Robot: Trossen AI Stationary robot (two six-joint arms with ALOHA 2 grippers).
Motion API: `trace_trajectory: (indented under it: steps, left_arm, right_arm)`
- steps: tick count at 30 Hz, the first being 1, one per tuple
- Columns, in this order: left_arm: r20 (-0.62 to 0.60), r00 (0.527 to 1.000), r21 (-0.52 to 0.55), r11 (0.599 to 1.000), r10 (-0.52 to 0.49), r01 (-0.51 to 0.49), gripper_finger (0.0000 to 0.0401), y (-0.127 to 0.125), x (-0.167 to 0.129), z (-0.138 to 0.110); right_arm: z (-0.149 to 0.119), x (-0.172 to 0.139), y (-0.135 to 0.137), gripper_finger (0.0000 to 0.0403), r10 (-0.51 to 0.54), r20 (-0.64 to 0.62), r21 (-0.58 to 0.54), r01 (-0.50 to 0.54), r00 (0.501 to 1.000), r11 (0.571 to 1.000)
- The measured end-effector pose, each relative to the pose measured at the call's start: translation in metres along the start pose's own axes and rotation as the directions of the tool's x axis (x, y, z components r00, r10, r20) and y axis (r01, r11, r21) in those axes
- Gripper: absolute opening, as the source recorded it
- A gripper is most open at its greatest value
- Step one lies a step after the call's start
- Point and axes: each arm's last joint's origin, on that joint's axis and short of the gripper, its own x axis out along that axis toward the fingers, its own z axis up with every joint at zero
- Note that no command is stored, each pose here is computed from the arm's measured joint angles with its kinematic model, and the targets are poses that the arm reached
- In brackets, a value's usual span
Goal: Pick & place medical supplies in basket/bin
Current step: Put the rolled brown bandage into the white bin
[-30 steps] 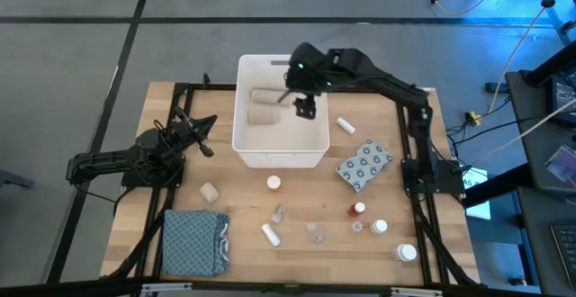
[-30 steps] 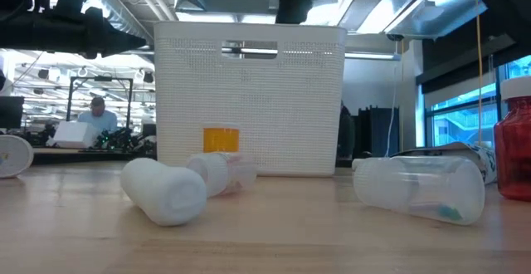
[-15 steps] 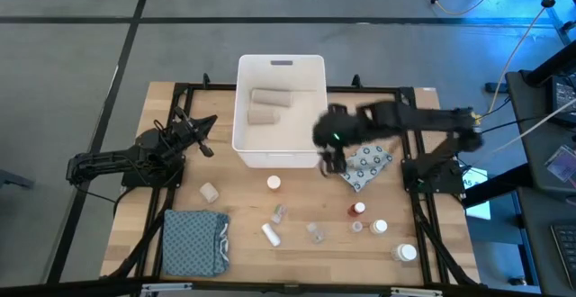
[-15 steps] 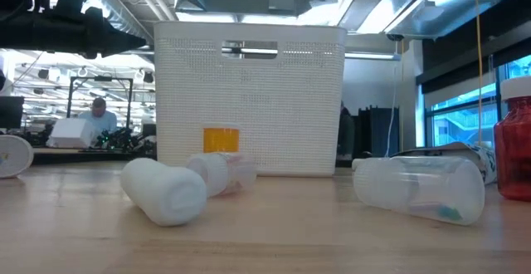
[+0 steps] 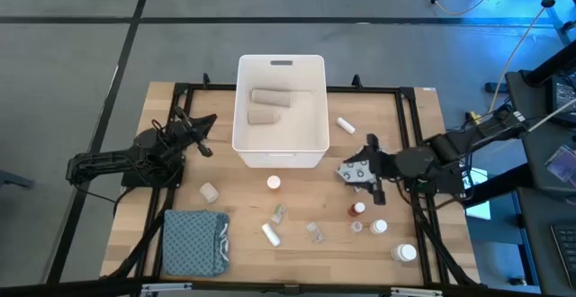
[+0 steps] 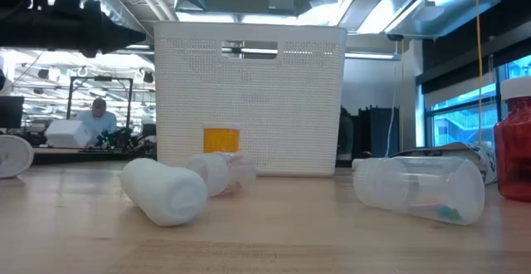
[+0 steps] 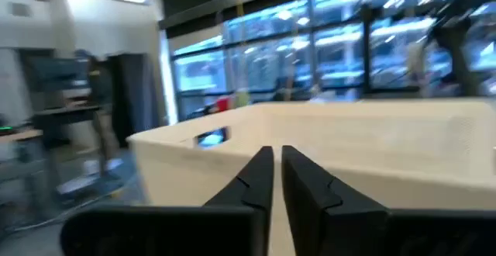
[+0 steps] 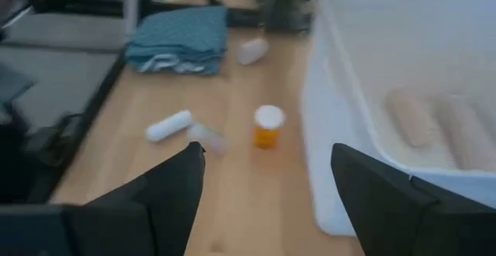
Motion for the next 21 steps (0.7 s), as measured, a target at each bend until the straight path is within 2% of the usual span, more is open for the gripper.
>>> trace_trajectory:
  steps: [5, 13, 16, 21]
  left_arm:
    - [0.076, 0.987, -0.08, 0.986, -0.139, 0.145, 0.009, -0.003, 0.0, 0.006]
    - [0.104, 0.983, -0.18, 0.97, -0.149, 0.166, 0.0211, -0.003, -0.001, 0.008]
    - [0.105, 0.984, -0.205, 0.965, -0.144, 0.163, 0.0232, -0.003, -0.001, 0.008]
    - [0.094, 0.986, -0.321, 0.933, -0.141, 0.164, 0.0237, -0.003, 0.0, 0.008]
  right_arm:
    - [-0.033, -0.004, -0.008, 0.0281, -0.093, 0.039, -0.01, 0.093, 0.995, 0.996]
    - [-0.054, -0.011, -0.018, 0.0281, -0.14, 0.062, 0.007, 0.14, 0.988, 0.99]
    - [-0.056, -0.012, -0.019, 0.0281, -0.144, 0.078, 0.018, 0.143, 0.987, 0.99]
    - [-0.058, -0.01, -0.022, 0.0281, -0.159, 0.077, 0.026, 0.158, 0.984, 0.987]
